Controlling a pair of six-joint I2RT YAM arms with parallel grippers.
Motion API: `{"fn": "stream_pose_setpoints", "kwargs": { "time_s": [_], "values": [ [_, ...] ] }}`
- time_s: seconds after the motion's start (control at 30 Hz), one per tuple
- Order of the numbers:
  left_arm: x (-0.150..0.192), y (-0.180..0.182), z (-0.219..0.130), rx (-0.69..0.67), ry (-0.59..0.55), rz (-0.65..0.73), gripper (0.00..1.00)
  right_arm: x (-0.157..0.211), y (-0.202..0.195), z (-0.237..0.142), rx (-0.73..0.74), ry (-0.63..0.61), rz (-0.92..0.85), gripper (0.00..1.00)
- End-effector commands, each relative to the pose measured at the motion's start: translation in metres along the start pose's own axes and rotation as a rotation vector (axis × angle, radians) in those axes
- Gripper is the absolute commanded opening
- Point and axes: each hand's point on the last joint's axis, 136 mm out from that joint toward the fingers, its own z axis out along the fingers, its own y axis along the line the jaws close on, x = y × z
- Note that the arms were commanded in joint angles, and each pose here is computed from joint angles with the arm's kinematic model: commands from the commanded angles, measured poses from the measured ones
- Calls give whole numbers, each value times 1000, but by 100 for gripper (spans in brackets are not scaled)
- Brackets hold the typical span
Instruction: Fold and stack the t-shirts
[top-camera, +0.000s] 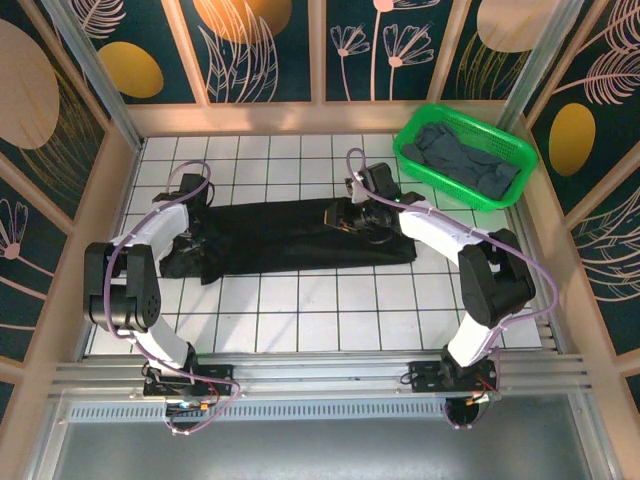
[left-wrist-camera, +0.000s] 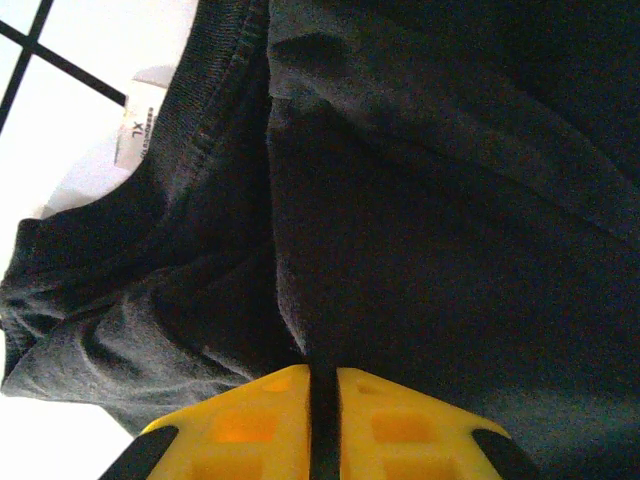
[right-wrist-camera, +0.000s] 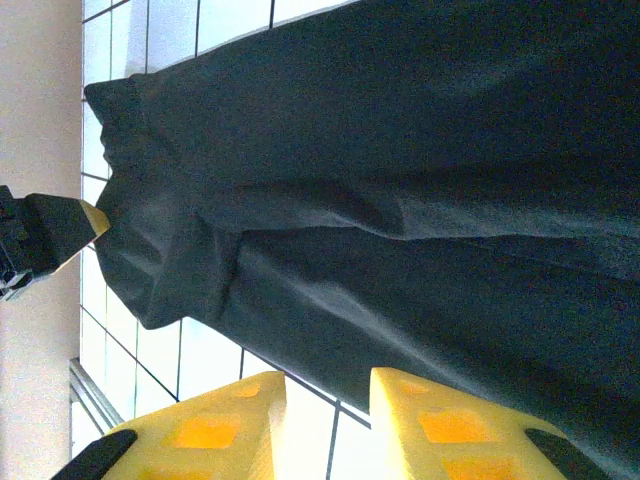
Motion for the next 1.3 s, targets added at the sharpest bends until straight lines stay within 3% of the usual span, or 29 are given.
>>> {"fn": "stream_pose_setpoints", "kwargs": {
  "time_s": [0.0,0.4,0.6,0.9,1.27],
  "values": [
    [0,-4,4,21,17,33,14,-10,9,-5,-10,-21,-12,29],
    [-3,-7,-13,61,5,19,15,-6,6,-3,-8,-15,-6,29],
    [-8,-3,-19,38,-19,21,0,-8,6,-2,-10,-15,-5,29],
    [-30,6,-26,-50,-74,64,0,-5,4,-4,-2,-12,-3,29],
    [-62,12,3,-137,-101,86,0,-4,0,-6,8,-17,1,28]
  ]
}}
